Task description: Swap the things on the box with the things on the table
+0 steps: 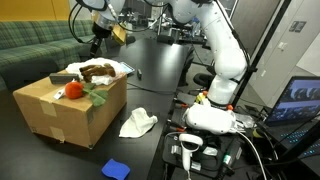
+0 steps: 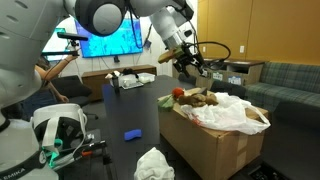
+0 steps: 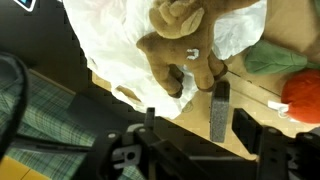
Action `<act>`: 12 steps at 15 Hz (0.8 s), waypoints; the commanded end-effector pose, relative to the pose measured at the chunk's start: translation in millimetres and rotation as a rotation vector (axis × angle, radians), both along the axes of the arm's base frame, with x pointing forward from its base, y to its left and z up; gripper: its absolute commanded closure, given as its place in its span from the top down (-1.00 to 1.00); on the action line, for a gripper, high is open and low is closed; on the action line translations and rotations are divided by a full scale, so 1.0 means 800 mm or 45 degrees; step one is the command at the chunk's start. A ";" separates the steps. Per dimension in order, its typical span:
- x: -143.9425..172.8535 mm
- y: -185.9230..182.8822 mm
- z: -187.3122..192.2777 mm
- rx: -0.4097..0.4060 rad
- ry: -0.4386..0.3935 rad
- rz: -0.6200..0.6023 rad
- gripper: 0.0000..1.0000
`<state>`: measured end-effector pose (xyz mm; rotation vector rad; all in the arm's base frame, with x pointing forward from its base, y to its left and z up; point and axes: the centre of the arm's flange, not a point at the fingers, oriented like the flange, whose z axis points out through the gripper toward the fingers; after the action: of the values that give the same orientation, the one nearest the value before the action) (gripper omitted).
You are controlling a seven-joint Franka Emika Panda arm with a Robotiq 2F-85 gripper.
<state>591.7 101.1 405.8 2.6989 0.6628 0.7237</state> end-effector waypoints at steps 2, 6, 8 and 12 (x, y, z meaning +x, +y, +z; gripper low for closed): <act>0.015 -0.009 0.075 -0.036 0.030 0.000 1.00; 0.008 -0.041 0.060 -0.076 0.051 -0.113 1.00; 0.012 -0.069 0.046 -0.089 0.088 -0.177 1.00; 0.026 -0.117 0.003 -0.118 0.185 -0.282 1.00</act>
<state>583.3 26.7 395.9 2.6917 0.4244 0.5500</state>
